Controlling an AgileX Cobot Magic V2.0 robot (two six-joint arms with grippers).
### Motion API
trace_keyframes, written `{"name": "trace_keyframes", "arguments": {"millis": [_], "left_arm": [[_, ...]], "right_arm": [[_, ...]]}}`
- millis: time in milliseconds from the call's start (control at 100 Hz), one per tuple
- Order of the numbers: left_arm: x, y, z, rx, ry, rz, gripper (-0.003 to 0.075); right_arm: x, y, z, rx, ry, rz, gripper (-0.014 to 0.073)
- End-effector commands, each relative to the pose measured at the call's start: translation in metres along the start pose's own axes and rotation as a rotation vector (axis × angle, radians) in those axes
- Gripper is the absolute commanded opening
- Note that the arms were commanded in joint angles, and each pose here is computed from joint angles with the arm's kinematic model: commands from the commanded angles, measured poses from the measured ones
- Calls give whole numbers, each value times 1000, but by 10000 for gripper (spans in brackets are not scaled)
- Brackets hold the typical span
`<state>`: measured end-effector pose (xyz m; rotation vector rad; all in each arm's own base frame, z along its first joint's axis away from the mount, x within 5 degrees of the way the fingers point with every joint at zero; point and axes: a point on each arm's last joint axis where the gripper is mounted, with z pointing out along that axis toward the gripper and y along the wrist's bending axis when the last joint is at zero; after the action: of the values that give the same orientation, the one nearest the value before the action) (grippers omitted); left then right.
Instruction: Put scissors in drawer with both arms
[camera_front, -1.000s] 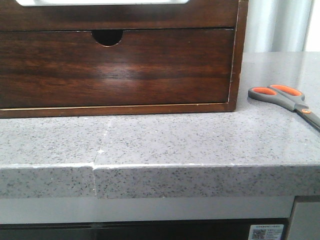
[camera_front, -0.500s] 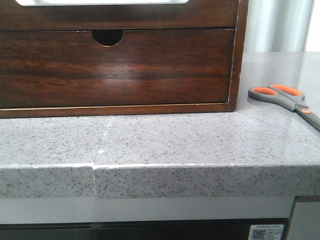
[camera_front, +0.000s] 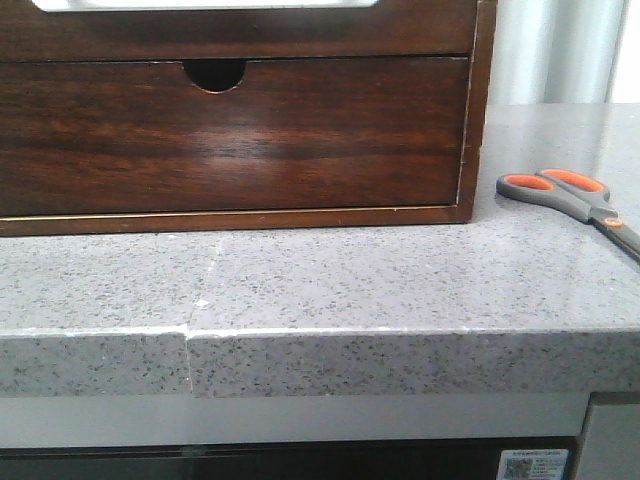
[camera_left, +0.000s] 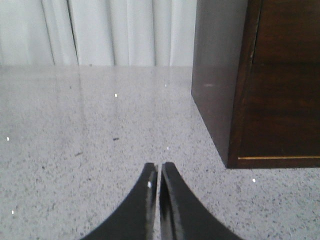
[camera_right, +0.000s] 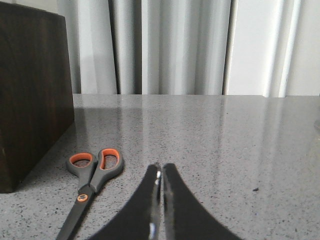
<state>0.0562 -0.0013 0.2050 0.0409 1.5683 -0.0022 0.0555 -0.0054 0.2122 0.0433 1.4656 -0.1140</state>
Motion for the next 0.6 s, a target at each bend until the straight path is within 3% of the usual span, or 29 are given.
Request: {"name": "trace_keyframes", "arguments": {"millis": [0,240,590], "left_arm": [[-9,-1,-3,6,-151,-9,-22],[-38,0,-9,6,-262,-9,-22],[-90,2,-6,-6,-193,-1,-22]], "right_arm": [[-3,1,-1,-7,-64,17,-41],[-24,-3,3,21,33,35,-41],[-52,-7,19,51,258,86,-41]]}}
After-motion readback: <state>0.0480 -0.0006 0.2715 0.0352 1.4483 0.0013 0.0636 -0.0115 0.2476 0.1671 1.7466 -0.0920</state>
